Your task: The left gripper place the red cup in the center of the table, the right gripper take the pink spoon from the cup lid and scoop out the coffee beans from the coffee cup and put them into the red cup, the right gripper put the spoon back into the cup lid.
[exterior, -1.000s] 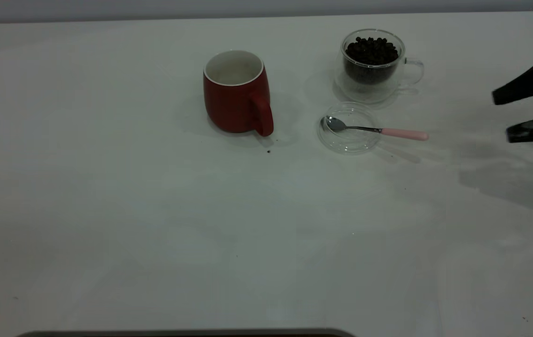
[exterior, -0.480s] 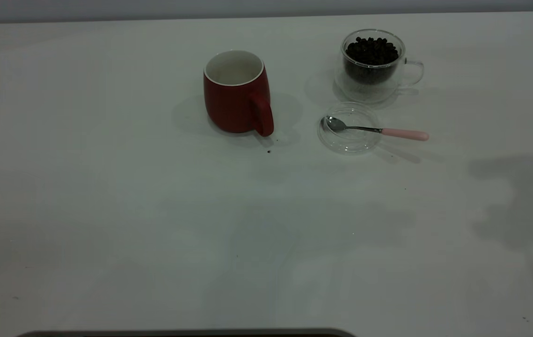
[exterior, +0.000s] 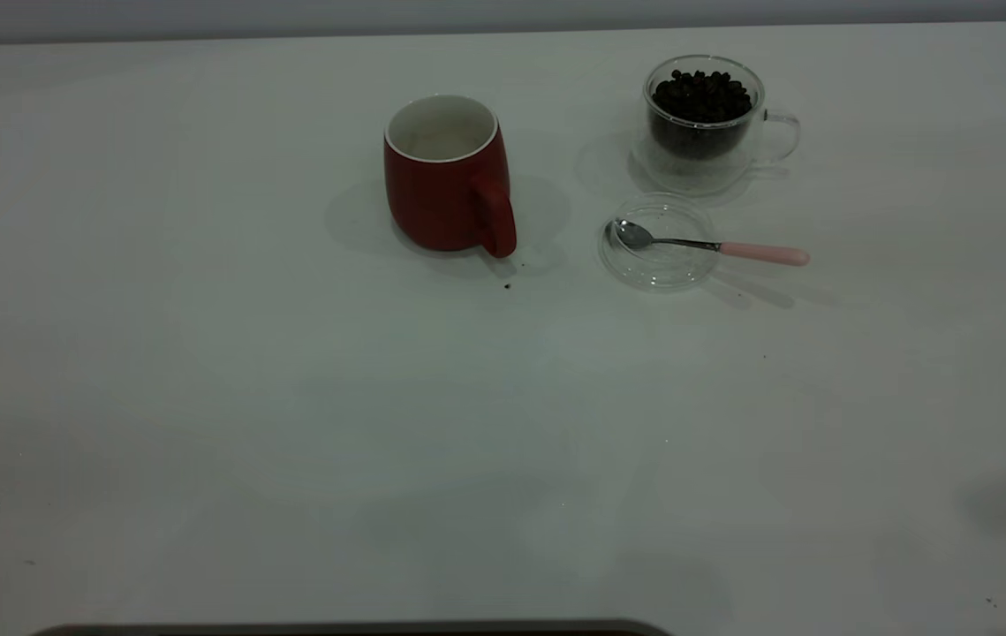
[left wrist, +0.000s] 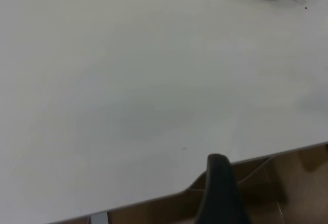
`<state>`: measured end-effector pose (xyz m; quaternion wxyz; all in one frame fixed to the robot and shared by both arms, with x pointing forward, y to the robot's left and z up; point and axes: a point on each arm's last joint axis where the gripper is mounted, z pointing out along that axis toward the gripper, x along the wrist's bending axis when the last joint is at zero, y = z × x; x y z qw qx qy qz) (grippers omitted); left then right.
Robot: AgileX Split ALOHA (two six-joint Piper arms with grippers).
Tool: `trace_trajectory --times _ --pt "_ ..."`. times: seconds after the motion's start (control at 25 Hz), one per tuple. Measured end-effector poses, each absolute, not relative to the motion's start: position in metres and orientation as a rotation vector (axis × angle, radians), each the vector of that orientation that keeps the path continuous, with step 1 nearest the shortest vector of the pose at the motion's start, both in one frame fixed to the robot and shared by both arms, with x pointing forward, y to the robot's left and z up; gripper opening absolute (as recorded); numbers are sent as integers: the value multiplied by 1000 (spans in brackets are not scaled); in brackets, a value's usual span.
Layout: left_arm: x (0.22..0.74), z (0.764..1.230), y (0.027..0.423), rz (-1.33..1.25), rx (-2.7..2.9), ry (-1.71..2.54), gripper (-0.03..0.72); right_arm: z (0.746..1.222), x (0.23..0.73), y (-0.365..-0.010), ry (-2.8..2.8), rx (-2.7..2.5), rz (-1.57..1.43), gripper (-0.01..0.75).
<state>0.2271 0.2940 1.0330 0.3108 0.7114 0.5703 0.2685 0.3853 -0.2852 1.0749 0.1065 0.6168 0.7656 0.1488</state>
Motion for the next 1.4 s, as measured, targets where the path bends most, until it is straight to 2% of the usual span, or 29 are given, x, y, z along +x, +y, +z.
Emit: trace_trajectory --times 0.16,0.32,0.56,0.92,1.4 --pt "227 1033 294 709 1878 1506 586 1064 346 -287 2191 1768 506 538" --pt "227 1033 294 709 1878 1506 586 1055 313 -289 2086 1723 612 572" --pt "227 1033 294 709 1878 1507 586 1048 276 -290 1952 1625 752 588" --pt "227 1033 294 709 1878 1507 586 1040 248 -292 1828 1528 861 588" --pt "227 1033 294 707 1875 1509 586 1040 239 -294 1762 1504 894 588"
